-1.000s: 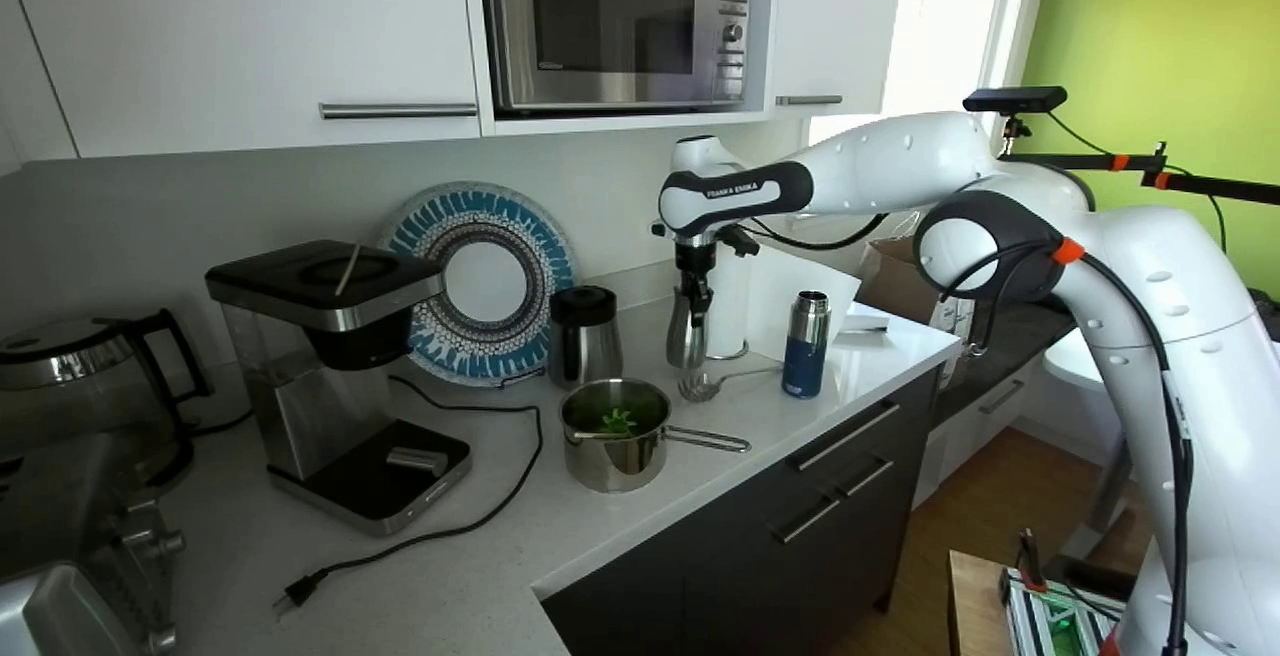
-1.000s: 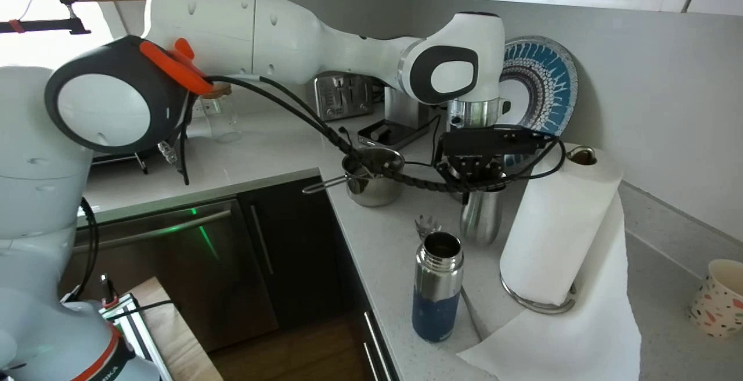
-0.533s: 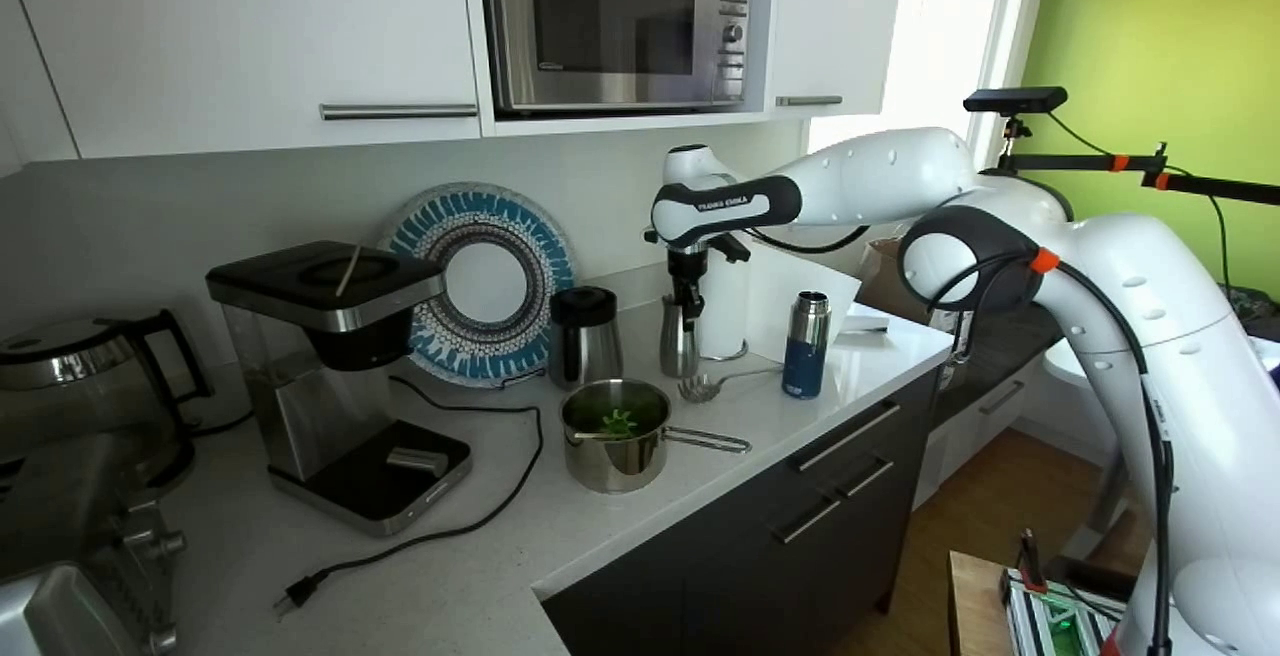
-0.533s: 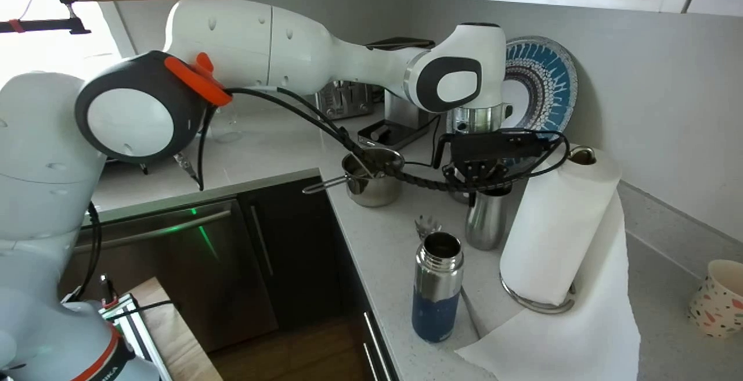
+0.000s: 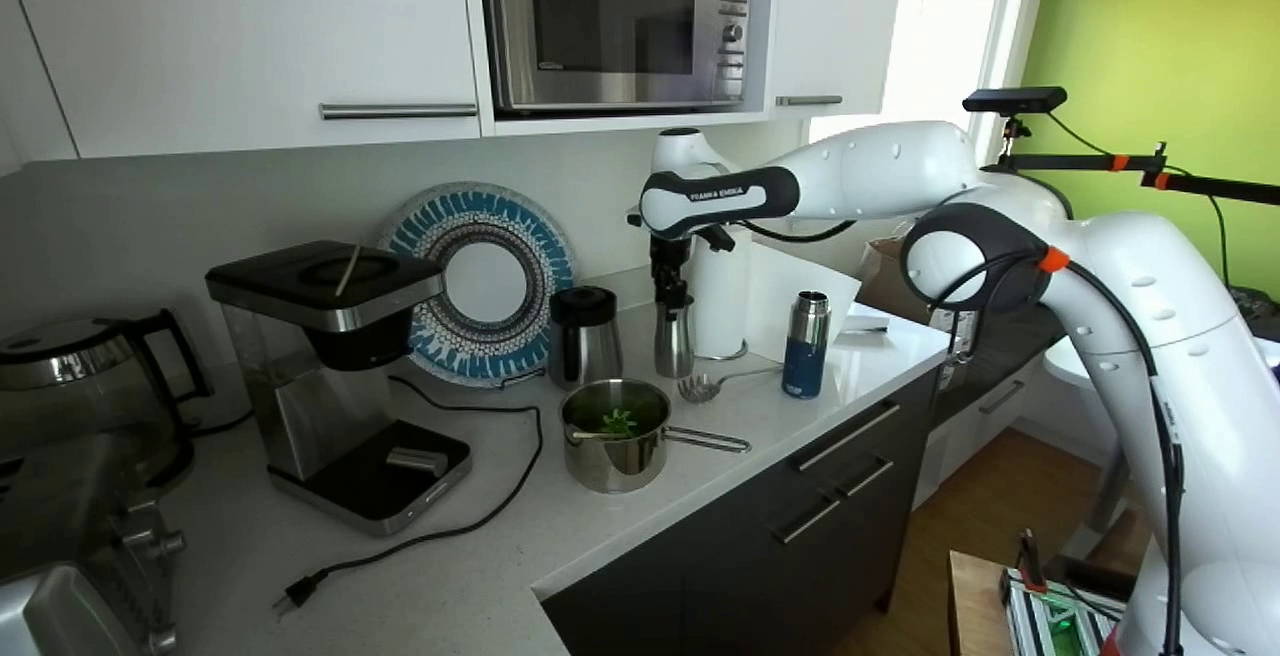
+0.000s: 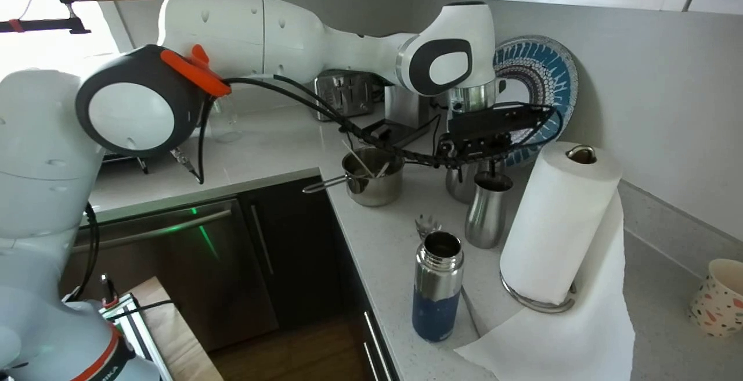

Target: Remove the silver cup from the pot

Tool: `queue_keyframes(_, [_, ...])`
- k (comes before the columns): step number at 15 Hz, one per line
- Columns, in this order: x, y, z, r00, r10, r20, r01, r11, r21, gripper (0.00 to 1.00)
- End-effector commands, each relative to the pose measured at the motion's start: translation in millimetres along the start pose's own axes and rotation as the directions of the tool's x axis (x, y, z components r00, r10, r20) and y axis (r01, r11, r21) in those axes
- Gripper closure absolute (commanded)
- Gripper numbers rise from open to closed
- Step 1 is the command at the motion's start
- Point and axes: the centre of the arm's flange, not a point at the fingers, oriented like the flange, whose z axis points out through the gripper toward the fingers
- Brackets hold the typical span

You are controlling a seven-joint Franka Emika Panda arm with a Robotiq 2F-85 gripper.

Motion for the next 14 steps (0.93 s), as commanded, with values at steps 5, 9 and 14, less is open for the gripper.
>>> queue_keyframes(5, [72.5,-64.0,-79.2,0.988,-0.152,-0.022,0.141,0.956,-0.258,0.0])
queue_keyframes(9, [112.0,-104.6,-120.3,0.967,-0.252,-0.045,0.232,0.937,-0.26,0.0])
queue_keyframes(14, [82.4,-151.5,-135.3,0.995,-0.075,-0.064,0.062,0.981,-0.186,0.0])
